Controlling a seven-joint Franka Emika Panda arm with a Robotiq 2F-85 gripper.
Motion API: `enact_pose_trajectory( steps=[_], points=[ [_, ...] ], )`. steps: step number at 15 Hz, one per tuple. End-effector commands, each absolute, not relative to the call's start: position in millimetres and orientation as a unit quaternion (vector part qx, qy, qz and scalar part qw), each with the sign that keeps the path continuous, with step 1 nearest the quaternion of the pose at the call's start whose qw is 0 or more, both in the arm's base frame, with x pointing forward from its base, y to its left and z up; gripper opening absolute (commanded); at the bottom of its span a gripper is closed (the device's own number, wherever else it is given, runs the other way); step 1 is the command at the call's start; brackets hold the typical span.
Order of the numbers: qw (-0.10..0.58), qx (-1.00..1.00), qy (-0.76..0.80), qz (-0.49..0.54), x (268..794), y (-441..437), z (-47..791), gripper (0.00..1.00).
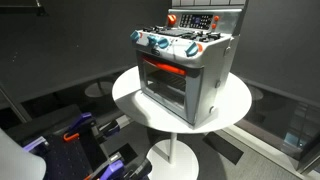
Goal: Press the top orange button on the microwave oven controlling panel of the stove
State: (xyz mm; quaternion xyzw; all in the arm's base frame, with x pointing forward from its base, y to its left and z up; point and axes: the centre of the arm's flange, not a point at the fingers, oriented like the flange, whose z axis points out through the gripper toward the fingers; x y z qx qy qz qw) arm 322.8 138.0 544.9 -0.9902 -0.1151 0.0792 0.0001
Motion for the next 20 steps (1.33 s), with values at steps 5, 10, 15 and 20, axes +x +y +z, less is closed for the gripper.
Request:
enact_pose_trajectory(
  steps=[5,10,15,20],
  points=[
    [0.0,-0.99,-0.115,0.078,323,138,546,1.0],
    [-0.009,-0.993,-0.104,0.057,338,134,555,1.0],
    [-0.022,-0.996,-0.086,0.013,376,122,571,1.0],
    [-0.047,-0.996,-0.061,-0.033,425,100,579,1.0]
  ],
)
